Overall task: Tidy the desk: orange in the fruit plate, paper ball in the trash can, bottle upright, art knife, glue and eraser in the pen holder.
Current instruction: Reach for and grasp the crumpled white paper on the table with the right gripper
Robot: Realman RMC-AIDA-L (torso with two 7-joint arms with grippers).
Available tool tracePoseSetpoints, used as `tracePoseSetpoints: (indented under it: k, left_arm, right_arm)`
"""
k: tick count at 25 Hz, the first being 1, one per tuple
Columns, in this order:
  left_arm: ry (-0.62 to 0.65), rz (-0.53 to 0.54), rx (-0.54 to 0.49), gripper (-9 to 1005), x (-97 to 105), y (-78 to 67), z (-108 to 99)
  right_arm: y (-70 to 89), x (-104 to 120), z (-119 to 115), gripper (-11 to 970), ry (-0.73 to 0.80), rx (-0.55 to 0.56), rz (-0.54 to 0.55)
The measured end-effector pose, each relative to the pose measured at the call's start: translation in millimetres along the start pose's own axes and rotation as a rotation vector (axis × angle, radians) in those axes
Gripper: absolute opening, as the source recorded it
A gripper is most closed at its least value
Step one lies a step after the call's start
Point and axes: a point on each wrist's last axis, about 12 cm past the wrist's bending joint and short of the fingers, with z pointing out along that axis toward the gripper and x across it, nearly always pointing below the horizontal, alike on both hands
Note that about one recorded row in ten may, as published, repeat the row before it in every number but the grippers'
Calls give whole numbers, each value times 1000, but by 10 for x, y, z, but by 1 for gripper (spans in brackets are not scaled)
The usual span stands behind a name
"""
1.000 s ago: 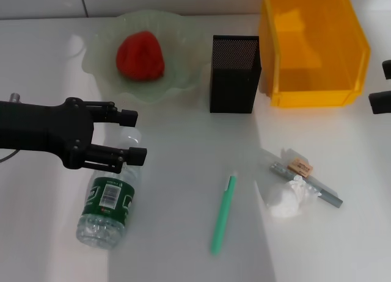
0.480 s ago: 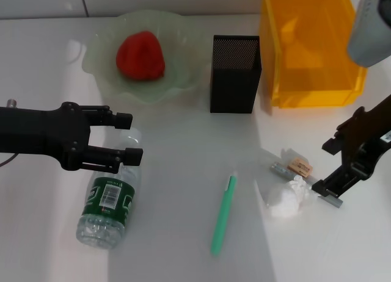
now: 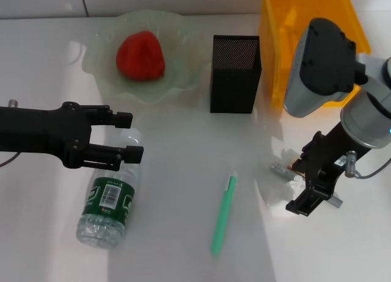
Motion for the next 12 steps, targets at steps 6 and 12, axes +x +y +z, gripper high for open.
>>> tracePoseSetpoints:
  k: [6, 12]
  left_arm:
    - [1, -5, -11, 840, 5, 21, 9]
    - [32, -11, -16, 840, 23, 40, 33]
  right_arm:
    - [29, -74, 165, 769, 19, 8, -41]
    - [37, -120, 321, 767, 58, -14, -56]
